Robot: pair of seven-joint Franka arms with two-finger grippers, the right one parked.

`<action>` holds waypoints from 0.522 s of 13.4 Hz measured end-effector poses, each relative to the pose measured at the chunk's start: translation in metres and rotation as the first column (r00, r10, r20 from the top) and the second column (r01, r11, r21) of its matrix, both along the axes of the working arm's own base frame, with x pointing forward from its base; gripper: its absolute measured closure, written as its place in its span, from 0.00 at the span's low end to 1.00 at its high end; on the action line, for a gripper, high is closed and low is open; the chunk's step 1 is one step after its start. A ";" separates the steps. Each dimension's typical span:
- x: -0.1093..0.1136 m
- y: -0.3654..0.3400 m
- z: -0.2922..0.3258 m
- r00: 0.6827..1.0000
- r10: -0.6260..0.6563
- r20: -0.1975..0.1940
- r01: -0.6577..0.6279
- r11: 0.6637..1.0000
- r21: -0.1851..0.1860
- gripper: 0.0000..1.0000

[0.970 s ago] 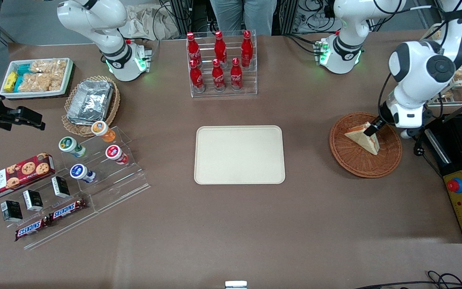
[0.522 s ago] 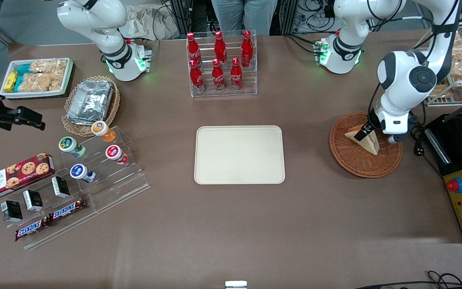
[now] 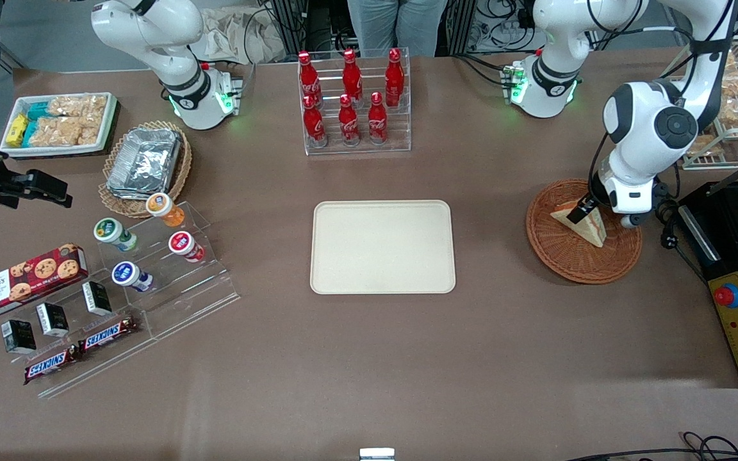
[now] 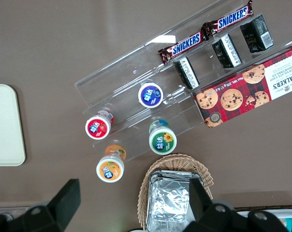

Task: Place sandwich from basket to tray
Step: 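Close the left gripper on the wrapped sandwich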

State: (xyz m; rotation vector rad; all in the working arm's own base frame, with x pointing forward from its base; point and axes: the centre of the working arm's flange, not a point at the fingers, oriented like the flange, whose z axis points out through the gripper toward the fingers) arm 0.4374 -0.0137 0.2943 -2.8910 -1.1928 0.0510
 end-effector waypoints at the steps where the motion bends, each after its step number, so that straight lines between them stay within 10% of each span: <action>1: -0.001 0.001 -0.001 1.000 0.003 -0.004 -0.003 1.000 0.000 0.00; 7: -0.006 0.019 -0.007 1.000 0.024 -0.017 -0.024 1.000 0.016 0.00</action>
